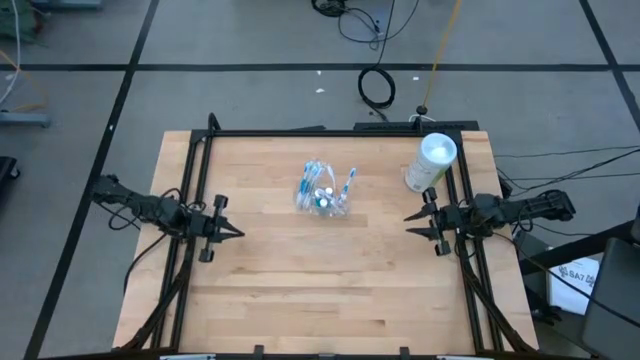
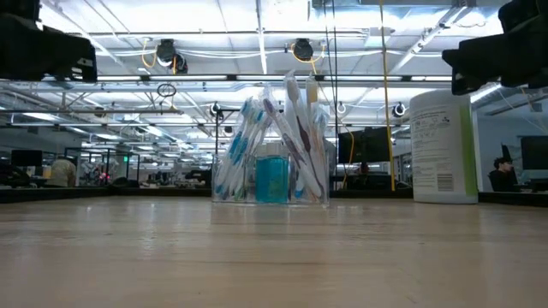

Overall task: Pick & Place toothbrushing station
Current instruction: Return to Home Position

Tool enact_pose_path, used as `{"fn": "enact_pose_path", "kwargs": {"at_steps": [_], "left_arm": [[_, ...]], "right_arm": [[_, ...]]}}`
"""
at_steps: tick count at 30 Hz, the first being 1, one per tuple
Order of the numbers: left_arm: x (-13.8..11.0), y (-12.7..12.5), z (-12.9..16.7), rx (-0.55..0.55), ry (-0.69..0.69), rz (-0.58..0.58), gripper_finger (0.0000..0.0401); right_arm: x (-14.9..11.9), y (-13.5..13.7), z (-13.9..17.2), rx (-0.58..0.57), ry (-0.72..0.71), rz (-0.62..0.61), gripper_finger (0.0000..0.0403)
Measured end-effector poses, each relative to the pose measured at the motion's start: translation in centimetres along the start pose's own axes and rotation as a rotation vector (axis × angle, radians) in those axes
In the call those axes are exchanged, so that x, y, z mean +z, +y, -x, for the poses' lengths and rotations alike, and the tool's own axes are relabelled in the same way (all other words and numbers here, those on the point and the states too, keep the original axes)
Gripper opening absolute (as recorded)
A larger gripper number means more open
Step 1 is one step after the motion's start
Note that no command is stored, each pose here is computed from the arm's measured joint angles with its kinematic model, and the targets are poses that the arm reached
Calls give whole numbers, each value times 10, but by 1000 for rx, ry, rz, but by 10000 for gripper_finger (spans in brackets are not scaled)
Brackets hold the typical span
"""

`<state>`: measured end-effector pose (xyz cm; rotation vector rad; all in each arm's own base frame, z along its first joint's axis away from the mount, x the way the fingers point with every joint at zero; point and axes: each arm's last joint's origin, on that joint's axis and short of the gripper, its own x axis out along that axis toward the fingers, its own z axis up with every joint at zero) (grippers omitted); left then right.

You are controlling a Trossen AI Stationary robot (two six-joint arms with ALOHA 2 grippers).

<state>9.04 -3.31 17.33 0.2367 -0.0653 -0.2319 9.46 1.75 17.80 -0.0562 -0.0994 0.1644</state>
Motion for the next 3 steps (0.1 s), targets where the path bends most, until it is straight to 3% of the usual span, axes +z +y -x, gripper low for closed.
{"fn": "enact_pose_path", "kwargs": {"at_steps": [3], "left_arm": [[-1,-2,0,-55,-16,-12,11]], "right_arm": [[0,0,0,-4,2,4,114]]}}
